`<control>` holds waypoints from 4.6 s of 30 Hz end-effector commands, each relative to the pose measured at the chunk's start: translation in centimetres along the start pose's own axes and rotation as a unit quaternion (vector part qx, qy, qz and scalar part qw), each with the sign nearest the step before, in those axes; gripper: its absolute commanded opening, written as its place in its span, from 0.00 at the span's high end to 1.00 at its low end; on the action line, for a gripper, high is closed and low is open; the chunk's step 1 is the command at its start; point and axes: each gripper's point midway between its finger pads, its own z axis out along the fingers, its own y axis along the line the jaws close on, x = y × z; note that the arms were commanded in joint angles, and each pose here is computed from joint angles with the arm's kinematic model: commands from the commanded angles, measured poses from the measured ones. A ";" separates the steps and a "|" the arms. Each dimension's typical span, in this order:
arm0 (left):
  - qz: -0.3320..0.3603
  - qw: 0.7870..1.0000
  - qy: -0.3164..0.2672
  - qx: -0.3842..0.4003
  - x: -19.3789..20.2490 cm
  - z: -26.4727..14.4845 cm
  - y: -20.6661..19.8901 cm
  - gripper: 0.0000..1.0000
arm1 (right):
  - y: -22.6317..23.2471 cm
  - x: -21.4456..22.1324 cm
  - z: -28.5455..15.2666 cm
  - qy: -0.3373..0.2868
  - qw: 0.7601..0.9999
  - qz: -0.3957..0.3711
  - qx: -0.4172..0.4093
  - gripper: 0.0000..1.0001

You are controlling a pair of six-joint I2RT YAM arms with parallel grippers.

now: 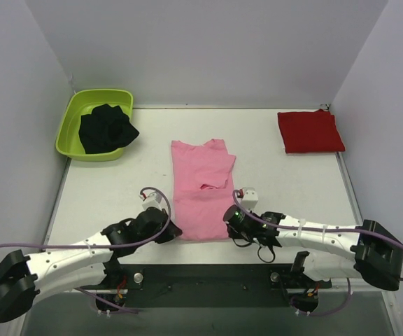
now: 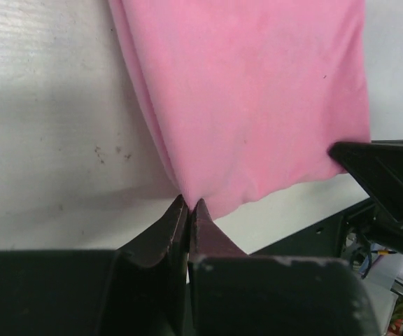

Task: Fold and stack the t-shirts

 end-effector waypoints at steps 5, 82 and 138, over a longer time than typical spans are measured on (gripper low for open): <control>0.010 0.997 -0.076 -0.006 -3.7 -4.5 -2.0 1.00 | 1.4 -5.1 -5.1 -0.106 0.994 -0.030 0.023 1.00; -0.106 0.969 -0.207 -0.079 -29.8 8.4 2.3 0.06 | 4.7 -33.8 13.8 -0.121 0.991 0.057 0.002 0.02; 0.022 0.982 -0.169 0.082 -19.6 -2.8 -6.6 0.03 | 11.5 -9.1 2.8 -0.072 0.968 0.068 -0.230 0.00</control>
